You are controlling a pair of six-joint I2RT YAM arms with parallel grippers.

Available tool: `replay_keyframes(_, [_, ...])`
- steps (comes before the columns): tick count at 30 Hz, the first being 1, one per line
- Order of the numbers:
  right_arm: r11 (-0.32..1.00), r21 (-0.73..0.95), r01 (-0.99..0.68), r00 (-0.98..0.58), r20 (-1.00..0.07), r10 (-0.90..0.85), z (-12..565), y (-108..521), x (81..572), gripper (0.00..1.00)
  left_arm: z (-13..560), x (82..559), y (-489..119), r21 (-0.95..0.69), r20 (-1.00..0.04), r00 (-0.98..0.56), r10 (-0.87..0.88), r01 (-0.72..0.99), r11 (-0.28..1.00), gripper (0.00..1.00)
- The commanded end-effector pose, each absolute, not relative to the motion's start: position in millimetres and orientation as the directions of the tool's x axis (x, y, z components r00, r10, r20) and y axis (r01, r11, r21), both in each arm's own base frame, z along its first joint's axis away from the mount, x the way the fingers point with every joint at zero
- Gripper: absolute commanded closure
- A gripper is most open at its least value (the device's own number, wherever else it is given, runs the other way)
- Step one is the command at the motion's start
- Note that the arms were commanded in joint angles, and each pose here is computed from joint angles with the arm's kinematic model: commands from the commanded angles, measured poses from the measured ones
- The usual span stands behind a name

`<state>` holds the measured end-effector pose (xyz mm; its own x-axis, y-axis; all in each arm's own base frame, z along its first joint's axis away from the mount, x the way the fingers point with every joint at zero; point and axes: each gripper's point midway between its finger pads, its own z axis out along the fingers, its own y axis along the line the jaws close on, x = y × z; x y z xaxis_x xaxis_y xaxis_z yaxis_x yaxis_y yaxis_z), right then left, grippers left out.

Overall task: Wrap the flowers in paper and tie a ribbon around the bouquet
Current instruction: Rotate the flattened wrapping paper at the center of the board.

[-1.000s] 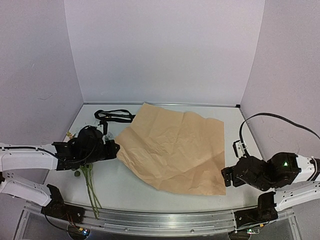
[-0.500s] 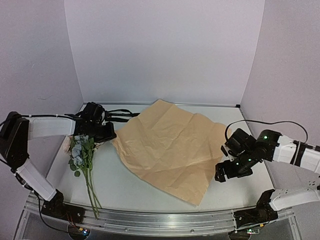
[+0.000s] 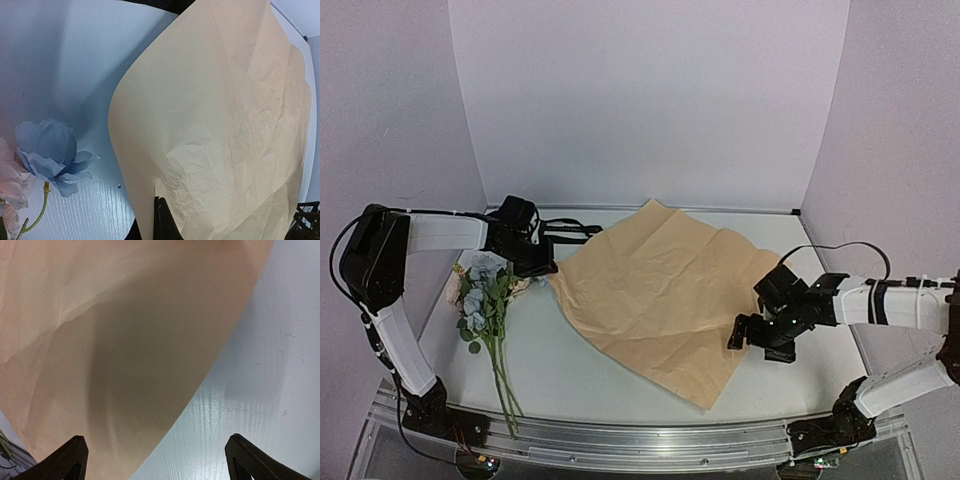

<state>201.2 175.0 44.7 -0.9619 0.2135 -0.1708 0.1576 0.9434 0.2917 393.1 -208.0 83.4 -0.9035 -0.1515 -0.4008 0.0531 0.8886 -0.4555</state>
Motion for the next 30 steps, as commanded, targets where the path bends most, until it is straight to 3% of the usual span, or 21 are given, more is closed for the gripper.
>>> replay_keyframes(1, [0.899, 0.290, 0.328, -0.871, -0.274, 0.407, 33, 155, 221, 0.02, 95, 400, -212, -0.463, -0.415, -0.901, -0.125, 0.091, 0.882, 1.00])
replay_keyframes(14, [0.807, 0.444, 0.390, -0.776, -0.313, 0.547, 23, 174, 254, 0.29, 86, 396, -216, -0.477, -0.391, -0.913, -0.117, 0.092, 0.874, 1.00])
replay_keyframes(16, [0.802, 0.448, 0.397, -0.767, -0.318, 0.557, 23, 172, 254, 0.41, 85, 396, -215, -0.476, -0.391, -0.913, -0.115, 0.093, 0.874, 1.00])
replay_keyframes(19, [0.792, 0.447, 0.416, -0.753, -0.318, 0.576, 21, 166, 250, 0.72, 87, 395, -215, -0.477, -0.393, -0.913, -0.114, 0.096, 0.874, 1.00])
replay_keyframes(22, [0.790, 0.442, 0.426, -0.747, -0.320, 0.582, 17, 163, 242, 0.94, 90, 392, -218, -0.495, -0.394, -0.913, -0.108, 0.112, 0.862, 1.00])
replay_keyframes(24, [0.803, 0.430, 0.413, -0.746, -0.346, 0.569, 15, 163, 232, 1.00, 91, 390, -218, -0.501, -0.395, -0.912, -0.111, 0.113, 0.858, 1.00])
replay_keyframes(30, [0.875, 0.361, 0.324, -0.721, -0.505, 0.475, 25, 163, 208, 1.00, 93, 379, -216, -0.518, -0.394, -0.911, -0.125, 0.107, 0.849, 1.00])
